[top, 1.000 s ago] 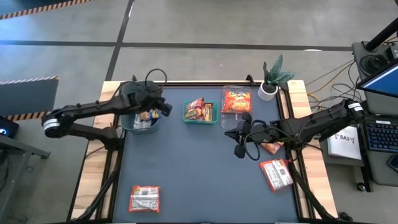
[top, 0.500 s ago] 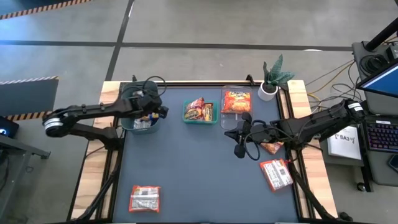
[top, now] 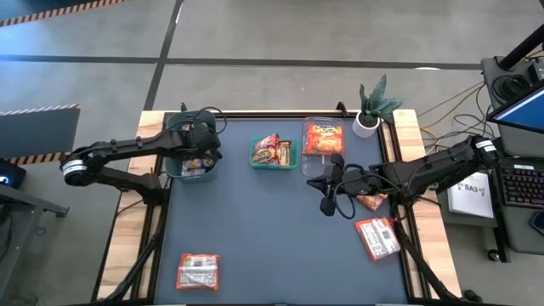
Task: Sort Maruchan noodles
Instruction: Put the blue noodle pack into the dark blue bin
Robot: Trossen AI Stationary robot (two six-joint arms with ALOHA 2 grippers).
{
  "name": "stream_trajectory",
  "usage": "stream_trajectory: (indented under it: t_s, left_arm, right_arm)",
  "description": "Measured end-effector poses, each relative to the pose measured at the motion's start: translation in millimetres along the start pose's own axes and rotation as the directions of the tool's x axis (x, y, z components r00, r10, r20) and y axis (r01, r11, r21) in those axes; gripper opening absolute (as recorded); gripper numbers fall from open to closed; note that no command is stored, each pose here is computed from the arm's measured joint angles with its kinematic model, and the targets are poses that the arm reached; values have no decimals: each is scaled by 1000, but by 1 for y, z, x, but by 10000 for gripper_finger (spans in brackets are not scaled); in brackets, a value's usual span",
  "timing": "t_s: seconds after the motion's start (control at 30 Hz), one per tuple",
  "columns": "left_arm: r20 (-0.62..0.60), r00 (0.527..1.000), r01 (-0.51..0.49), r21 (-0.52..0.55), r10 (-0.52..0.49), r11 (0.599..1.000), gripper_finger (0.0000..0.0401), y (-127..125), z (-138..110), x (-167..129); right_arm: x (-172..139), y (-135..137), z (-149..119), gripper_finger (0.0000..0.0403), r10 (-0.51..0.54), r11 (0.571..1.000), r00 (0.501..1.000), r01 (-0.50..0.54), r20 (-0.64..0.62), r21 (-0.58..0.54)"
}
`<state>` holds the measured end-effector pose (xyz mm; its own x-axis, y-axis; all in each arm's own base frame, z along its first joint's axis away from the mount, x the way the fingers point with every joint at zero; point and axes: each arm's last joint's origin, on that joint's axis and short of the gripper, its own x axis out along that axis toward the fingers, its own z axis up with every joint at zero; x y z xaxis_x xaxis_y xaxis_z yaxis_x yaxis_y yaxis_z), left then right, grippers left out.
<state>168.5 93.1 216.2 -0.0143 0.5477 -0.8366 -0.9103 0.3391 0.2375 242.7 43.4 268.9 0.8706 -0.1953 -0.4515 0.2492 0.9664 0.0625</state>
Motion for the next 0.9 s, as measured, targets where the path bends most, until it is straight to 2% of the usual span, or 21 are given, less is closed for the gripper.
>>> stream_trajectory:
  t_s: [0.07, 0.13, 0.27, 0.37, 0.47, 0.63, 0.77, 0.9]
  left_arm:
    - [-5, 999, -49, 8, 49, 999, 0, 4, 0, -3]
    - [44, 996, -72, -9, 72, 997, 0, 4, 4, -6]
    - [200, 980, -4, 21, 0, 1000, 0, -4, 23, -9]
    - [285, 957, -56, 20, 48, 998, 0, -2, 33, -5]
    - [264, 959, -109, 7, 104, 994, 0, 5, 33, 5]
    - [208, 971, -125, 16, 119, 992, 0, 10, 22, 20]
    - [152, 984, -96, 45, 88, 994, 0, 10, 12, 28]
    - [74, 997, -1, 67, -4, 998, 0, 9, 7, 29]
  right_arm:
    - [0, 0, 0, 9, 0, 1000, 1000, 0, 0, 0]
    - [0, 0, 0, 9, 0, 1000, 1000, 0, 0, 0]
    - [0, 0, 0, 9, 0, 1000, 1000, 0, 0, 0]
    - [0, 0, 0, 9, -1, 1000, 1000, 1, 0, 0]
    - [0, 0, 0, 9, -1, 1000, 1000, 1, -1, 9]
    - [1, -1, -4, 9, -4, 1000, 1000, 4, -11, 1]
    - [1, -1, -4, 9, -5, 1000, 1000, 5, -12, -5]
    - [1, -1, -4, 9, -5, 1000, 1000, 5, -12, 2]
